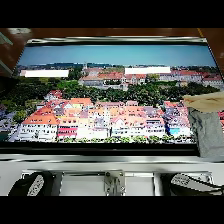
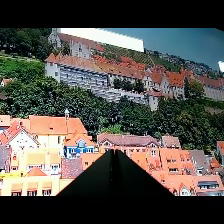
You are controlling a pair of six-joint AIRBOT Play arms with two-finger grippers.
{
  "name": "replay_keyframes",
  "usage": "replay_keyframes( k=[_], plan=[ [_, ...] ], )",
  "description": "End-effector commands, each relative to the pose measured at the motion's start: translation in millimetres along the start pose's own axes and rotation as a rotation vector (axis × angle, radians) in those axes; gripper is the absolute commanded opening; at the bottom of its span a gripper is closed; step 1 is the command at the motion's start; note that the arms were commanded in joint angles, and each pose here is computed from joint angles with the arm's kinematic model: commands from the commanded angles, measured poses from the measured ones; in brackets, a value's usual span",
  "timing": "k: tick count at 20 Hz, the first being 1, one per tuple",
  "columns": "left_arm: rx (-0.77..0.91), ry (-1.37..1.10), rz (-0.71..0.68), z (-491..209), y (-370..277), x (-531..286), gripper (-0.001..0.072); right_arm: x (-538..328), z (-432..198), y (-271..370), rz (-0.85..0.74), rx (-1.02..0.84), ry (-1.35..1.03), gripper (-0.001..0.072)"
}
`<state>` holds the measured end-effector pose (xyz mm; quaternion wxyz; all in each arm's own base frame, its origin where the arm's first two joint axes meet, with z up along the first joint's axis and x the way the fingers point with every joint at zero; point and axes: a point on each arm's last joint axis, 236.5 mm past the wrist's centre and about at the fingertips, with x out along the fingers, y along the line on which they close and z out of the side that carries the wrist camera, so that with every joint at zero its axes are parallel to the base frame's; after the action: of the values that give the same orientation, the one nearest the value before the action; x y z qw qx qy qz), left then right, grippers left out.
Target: Fold the shirts.
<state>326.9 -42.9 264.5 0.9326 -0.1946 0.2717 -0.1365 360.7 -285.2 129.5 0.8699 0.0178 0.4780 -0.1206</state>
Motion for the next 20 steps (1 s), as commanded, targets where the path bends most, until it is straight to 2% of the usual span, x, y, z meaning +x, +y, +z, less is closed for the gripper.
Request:
replay_keyframes(
  k=[1,4,6,10,13,14,15,16,18,20],
  plan=[
    [-0.001,0.001,0.0,-0.1,0.2,0.3,0.0035,-11.5,-60.2,-30.7,-0.04,0.161,0.181,0.007],
    [0.0,0.001,0.0,-0.2,0.0,0.2,0.0035,2.9,-108.7,-25.9,0.009,0.333,0.302,0.007],
    [0.0,0.001,0.0,-0.2,0.0,0.2,0.0035,16.8,-150.4,-12.3,0.034,0.381,0.433,0.007],
    [-0.001,0.001,0.0,-0.1,0.2,0.3,0.0035,21.4,-225.6,-18.1,-0.091,0.464,0.67,0.007],
    [-0.002,0.001,-0.003,-0.1,-0.7,0.2,0.0035,26.8,-251.8,-19.0,-0.142,0.491,0.733,0.0073],
    [-0.002,0.0,-0.004,0.0,-0.9,0.2,0.0035,33.3,-251.3,-18.2,-0.146,0.515,0.712,0.017],
    [-0.002,0.0,-0.004,0.0,-0.9,0.2,0.0035,39.2,-248.4,-12.6,-0.122,0.53,0.692,0.0498],
    [-0.002,0.0,-0.003,0.1,-0.7,0.3,0.0035,42.0,-245.0,-6.4,-0.092,0.536,0.68,0.0705],
    [-0.003,-0.001,-0.003,0.6,-0.4,0.7,0.0034,37.4,-242.4,-7.0,-0.098,0.531,0.671,0.0705],
    [-0.002,0.018,-0.013,-2.5,-1.7,6.6,0.0034,28.2,-213.9,-14.5,-0.115,0.537,0.566,0.0704]
  ],
)
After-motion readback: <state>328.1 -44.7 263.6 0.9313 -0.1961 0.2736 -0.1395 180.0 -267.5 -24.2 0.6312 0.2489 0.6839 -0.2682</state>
